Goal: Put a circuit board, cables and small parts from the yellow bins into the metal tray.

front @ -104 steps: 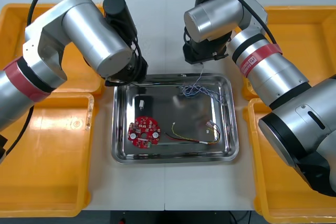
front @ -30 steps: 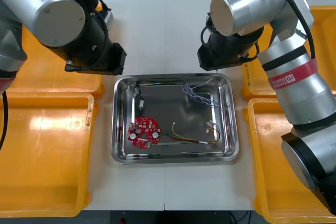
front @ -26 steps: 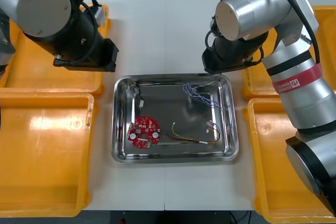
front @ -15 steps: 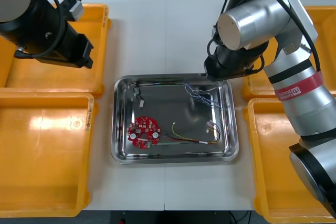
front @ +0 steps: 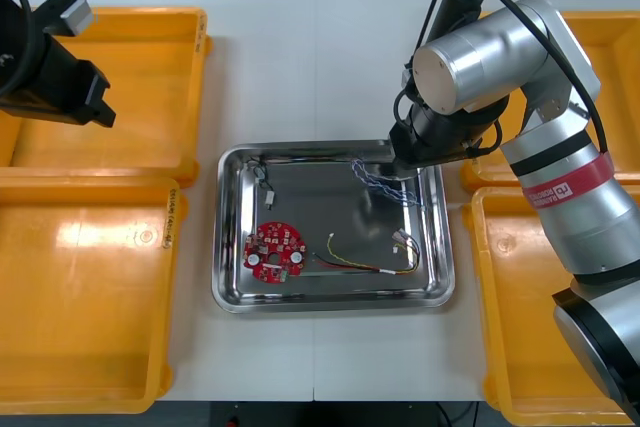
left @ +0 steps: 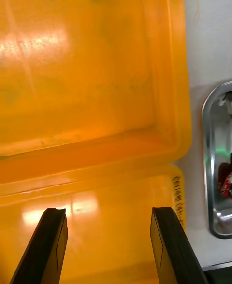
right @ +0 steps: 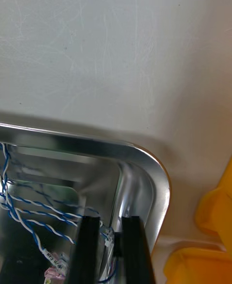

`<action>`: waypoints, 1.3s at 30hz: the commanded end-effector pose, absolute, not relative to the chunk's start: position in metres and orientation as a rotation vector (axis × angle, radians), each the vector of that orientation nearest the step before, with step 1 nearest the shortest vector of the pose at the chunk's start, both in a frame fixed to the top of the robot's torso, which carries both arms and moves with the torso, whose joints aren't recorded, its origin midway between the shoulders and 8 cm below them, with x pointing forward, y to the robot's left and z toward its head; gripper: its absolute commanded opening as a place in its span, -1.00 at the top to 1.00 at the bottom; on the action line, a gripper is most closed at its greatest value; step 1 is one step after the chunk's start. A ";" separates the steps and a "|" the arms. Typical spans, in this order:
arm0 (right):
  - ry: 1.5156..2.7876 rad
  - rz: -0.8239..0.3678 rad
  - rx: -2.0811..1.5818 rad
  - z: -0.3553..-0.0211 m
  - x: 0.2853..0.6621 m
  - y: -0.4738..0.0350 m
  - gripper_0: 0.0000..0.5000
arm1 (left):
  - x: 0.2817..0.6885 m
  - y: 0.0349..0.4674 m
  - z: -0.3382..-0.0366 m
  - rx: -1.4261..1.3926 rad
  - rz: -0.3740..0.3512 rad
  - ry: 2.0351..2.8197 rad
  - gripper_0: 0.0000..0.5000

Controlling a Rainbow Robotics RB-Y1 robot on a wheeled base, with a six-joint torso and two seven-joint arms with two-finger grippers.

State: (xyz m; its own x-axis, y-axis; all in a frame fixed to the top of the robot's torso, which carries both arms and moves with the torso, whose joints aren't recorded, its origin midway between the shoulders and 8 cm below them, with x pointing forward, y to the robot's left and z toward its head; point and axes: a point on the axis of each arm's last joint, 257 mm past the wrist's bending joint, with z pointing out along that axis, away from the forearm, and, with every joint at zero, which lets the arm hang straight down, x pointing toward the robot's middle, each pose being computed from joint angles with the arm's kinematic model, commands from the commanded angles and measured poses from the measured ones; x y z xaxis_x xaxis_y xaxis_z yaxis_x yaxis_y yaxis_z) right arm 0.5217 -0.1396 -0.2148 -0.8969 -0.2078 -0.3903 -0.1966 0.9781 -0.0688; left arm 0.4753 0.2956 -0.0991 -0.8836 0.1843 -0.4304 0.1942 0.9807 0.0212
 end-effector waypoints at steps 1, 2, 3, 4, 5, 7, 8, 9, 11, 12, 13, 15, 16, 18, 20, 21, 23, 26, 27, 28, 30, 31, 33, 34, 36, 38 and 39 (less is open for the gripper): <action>2.669 -0.062 -0.314 -0.203 0.526 -0.139 -0.94 | 0.472 0.337 -0.084 0.339 0.060 2.664 -1.00; 2.666 -0.061 -0.314 -0.202 0.527 -0.138 -1.00 | 0.471 0.342 -0.084 0.334 0.070 2.667 -1.00; 2.669 -0.057 -0.307 -0.203 0.526 -0.138 -1.00 | 0.471 0.345 -0.084 0.328 0.078 2.666 -1.00; 2.669 -0.056 -0.310 -0.203 0.526 -0.138 -1.00 | 0.471 0.347 -0.085 0.327 0.081 2.666 -1.00; 2.666 -0.055 -0.309 -0.202 0.526 -0.137 -1.00 | 0.470 0.351 -0.086 0.319 0.089 2.668 -1.00; 2.669 -0.054 -0.307 -0.202 0.525 -0.137 -1.00 | 0.469 0.355 -0.088 0.314 0.092 2.670 -1.00; 2.670 -0.054 -0.307 -0.202 0.525 -0.137 -1.00 | 0.469 0.357 -0.089 0.309 0.092 2.668 -1.00; 2.669 -0.054 -0.307 -0.201 0.525 -0.137 -1.00 | 0.468 0.359 -0.090 0.301 0.088 2.670 -1.00; 2.668 -0.054 -0.307 -0.200 0.524 -0.136 -1.00 | 0.468 0.363 -0.091 0.290 0.089 2.671 -1.00; 2.665 -0.056 -0.308 -0.199 0.524 -0.136 -1.00 | 0.467 0.364 -0.091 0.280 0.085 2.670 -1.00; 2.665 -0.054 -0.310 -0.198 0.524 -0.136 -1.00 | 0.467 0.366 -0.092 0.276 0.083 2.672 -1.00; 2.663 -0.062 -0.309 -0.195 0.523 -0.138 -1.00 | 0.466 0.369 -0.093 0.255 0.069 2.670 -1.00; 2.661 -0.065 -0.311 -0.194 0.522 -0.138 -1.00 | 0.466 0.369 -0.093 0.249 0.064 2.668 -1.00; 2.654 -0.077 -0.313 -0.188 0.521 -0.142 -1.00 | 0.466 0.371 -0.093 0.234 0.050 2.665 -1.00; 2.649 -0.095 -0.314 -0.180 0.518 -0.147 -1.00 | 0.466 0.375 -0.096 0.209 0.032 2.666 -1.00; 2.650 -0.101 -0.316 -0.175 0.516 -0.150 -1.00 | 0.466 0.377 -0.096 0.193 0.023 2.663 -1.00; 2.653 -0.109 -0.318 -0.170 0.512 -0.156 -1.00 | 0.466 0.381 -0.099 0.170 0.007 2.665 -1.00; 2.656 -0.100 -0.314 -0.158 0.506 -0.164 -1.00 | 0.465 0.385 -0.100 0.146 -0.006 2.661 -1.00; 2.648 -0.097 -0.311 -0.152 0.505 -0.168 -1.00 | 0.465 0.387 -0.100 0.136 -0.004 2.661 -1.00; 2.648 -0.097 -0.311 -0.152 0.505 -0.168 -1.00 | 0.465 0.387 -0.100 0.136 -0.004 2.661 -1.00; 2.596 -0.080 -0.317 -0.131 0.505 -0.174 -1.00 | 0.463 0.392 -0.100 0.114 -0.002 2.662 -1.00; 2.596 -0.080 -0.317 -0.131 0.505 -0.174 -1.00 | 0.463 0.392 -0.100 0.114 -0.002 2.662 -1.00; 2.570 -0.083 -0.315 -0.119 0.506 -0.183 -1.00 | 0.462 0.395 -0.101 0.095 -0.002 2.666 -1.00; 2.568 -0.085 -0.317 -0.114 0.504 -0.193 -1.00 | 0.461 0.397 -0.103 0.082 -0.005 2.666 -1.00; 2.573 -0.083 -0.310 -0.110 0.503 -0.203 -1.00 | 0.460 0.400 -0.103 0.069 -0.005 2.665 -1.00; 2.579 -0.066 -0.283 -0.105 0.502 -0.216 -1.00 | 0.459 0.402 -0.105 0.057 -0.003 2.669 -1.00; 2.581 -0.060 -0.273 -0.103 0.501 -0.220 -1.00 | 0.459 0.402 -0.106 0.055 -0.004 2.669 -1.00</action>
State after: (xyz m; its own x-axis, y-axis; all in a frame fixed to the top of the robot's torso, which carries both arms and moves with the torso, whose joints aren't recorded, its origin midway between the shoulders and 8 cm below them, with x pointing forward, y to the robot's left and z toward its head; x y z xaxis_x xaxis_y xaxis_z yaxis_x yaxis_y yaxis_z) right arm 0.4967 -0.1868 -0.1297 -0.8374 -0.2886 -0.4642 -0.2683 0.9569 -0.1110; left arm 0.4607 0.3768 -0.1225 -0.8964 0.1191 -0.4269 0.1309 0.9914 0.0019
